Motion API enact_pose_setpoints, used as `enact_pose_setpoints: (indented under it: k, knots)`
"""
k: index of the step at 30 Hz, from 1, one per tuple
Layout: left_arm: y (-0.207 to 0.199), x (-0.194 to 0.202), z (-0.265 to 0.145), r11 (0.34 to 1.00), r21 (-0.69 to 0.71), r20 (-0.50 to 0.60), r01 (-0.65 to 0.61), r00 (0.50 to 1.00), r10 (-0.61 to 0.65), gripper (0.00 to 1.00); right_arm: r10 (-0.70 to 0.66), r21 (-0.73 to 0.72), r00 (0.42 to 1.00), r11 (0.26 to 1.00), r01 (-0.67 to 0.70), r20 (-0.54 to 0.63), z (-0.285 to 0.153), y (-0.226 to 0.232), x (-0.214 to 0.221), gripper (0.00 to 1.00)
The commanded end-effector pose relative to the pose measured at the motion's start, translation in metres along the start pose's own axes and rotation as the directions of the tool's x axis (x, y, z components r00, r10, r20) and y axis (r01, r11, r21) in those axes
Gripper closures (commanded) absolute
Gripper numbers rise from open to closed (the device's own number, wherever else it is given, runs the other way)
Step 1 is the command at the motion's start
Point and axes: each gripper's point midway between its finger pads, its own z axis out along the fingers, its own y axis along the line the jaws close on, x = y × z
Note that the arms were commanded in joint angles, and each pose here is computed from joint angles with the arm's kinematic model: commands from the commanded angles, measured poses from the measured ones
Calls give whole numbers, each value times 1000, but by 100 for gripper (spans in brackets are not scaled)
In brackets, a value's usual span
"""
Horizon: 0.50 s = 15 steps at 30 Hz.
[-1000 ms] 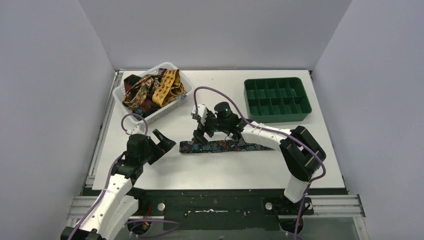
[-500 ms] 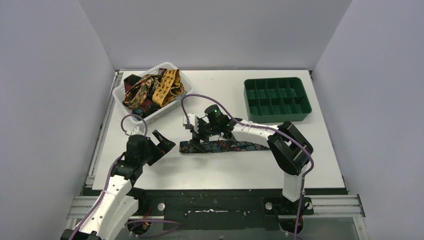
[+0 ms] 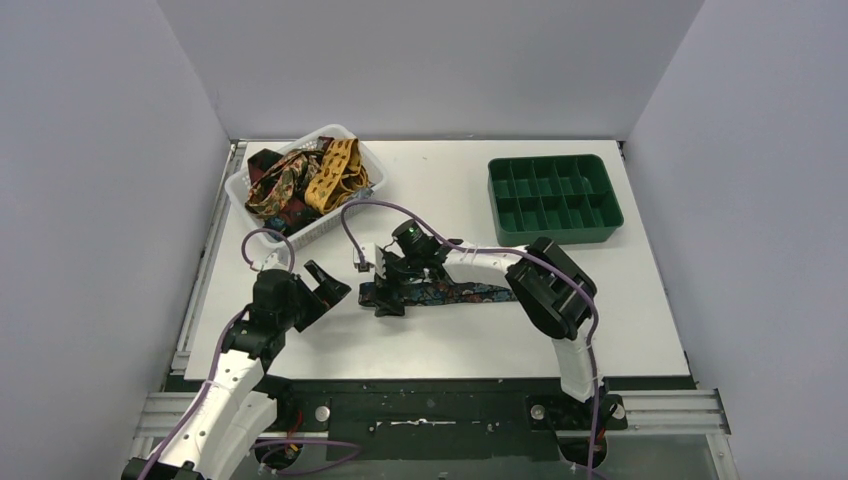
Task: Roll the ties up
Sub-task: Roll the tie at the center of the board.
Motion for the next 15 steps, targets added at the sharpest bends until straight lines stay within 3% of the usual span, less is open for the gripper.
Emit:
enact_pose_setpoints:
  k: [1,4,11,15]
  knots:
    - [-4,-3,-2,1000,11,-1,-14,1000,14,3,-50,57,999,997,49,13,6,-19,-8,6]
    - [-3,-3,-2,1000,9,-3,-11,1000,11,3,-58,63,998,996,58,-8,9,-22,0,11]
    - [-2,-2,-2,1000,6,-5,-8,1000,8,3,-22,18,999,1000,23,-35,18,-9,22,42]
    - [-2,-2,-2,1000,6,-6,-7,1000,8,3,-10,-10,999,1000,9,-41,19,6,27,52]
